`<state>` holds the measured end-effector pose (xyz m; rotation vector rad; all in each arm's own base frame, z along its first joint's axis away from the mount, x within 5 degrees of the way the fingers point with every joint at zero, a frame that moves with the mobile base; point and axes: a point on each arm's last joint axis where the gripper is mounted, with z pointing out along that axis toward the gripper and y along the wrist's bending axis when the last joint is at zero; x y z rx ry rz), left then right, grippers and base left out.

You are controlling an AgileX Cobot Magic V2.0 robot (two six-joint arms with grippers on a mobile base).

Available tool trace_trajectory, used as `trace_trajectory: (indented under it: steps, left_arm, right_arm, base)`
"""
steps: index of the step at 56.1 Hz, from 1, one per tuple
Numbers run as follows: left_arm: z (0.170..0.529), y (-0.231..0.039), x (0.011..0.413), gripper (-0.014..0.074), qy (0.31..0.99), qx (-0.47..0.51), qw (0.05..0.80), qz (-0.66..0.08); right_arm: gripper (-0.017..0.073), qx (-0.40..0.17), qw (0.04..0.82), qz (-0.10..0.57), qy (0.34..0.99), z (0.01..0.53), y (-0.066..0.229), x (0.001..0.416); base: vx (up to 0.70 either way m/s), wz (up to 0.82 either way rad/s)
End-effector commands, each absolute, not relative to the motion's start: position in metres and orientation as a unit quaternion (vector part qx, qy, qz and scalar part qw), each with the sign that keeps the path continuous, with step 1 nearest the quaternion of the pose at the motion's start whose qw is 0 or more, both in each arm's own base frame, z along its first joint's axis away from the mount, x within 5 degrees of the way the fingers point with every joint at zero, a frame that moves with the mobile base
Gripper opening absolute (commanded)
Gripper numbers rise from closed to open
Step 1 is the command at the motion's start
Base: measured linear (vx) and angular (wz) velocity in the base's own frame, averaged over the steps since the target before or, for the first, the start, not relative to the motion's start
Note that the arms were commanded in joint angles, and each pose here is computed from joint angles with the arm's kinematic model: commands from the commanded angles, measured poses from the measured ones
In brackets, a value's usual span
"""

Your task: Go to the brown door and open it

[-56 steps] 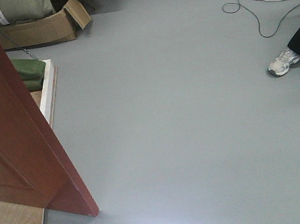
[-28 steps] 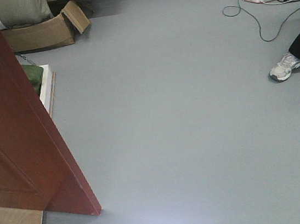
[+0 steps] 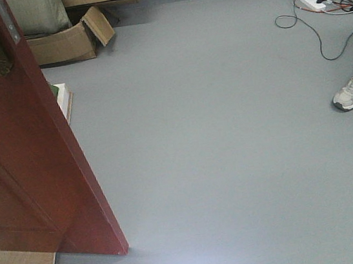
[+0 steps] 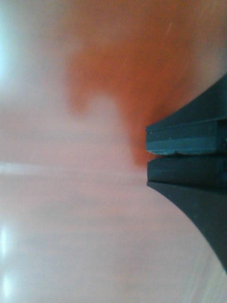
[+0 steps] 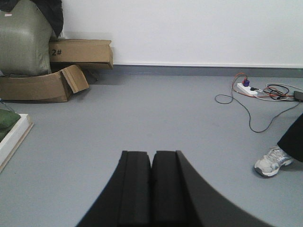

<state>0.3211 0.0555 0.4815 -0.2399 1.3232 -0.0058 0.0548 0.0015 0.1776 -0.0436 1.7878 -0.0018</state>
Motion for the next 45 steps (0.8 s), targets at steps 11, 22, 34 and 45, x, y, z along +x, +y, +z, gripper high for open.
trace_trajectory:
  steps: [11, 22, 34, 45]
  left_arm:
    - [0.5091, 0.0507, 0.3050, -0.0003, 0.561, -0.101, 0.821, -0.005]
    - [0.5091, 0.0507, 0.3050, -0.0003, 0.561, -0.101, 0.821, -0.005]
    - [0.5091, 0.0507, 0.3050, -0.0003, 0.561, -0.101, 0.821, -0.005]
    - [0.5091, 0.0507, 0.3050, -0.0003, 0.561, -0.101, 0.821, -0.005]
  right_arm:
    - [0.0000, -0.021, 0.659, -0.007, 0.751, 0.1841, 0.0011, 0.0557]
    - [0.0000, -0.021, 0.659, -0.007, 0.751, 0.1841, 0.0011, 0.0557]
    - [0.0000, -0.021, 0.659, -0.007, 0.751, 0.1841, 0.0011, 0.0557]
    - [0.0000, -0.021, 0.659, -0.007, 0.751, 0.1841, 0.0011, 0.0557]
  base:
    - [0.15, 0.06]
    - [0.15, 0.05]
    - [0.13, 0.02]
    - [0.10, 0.01]
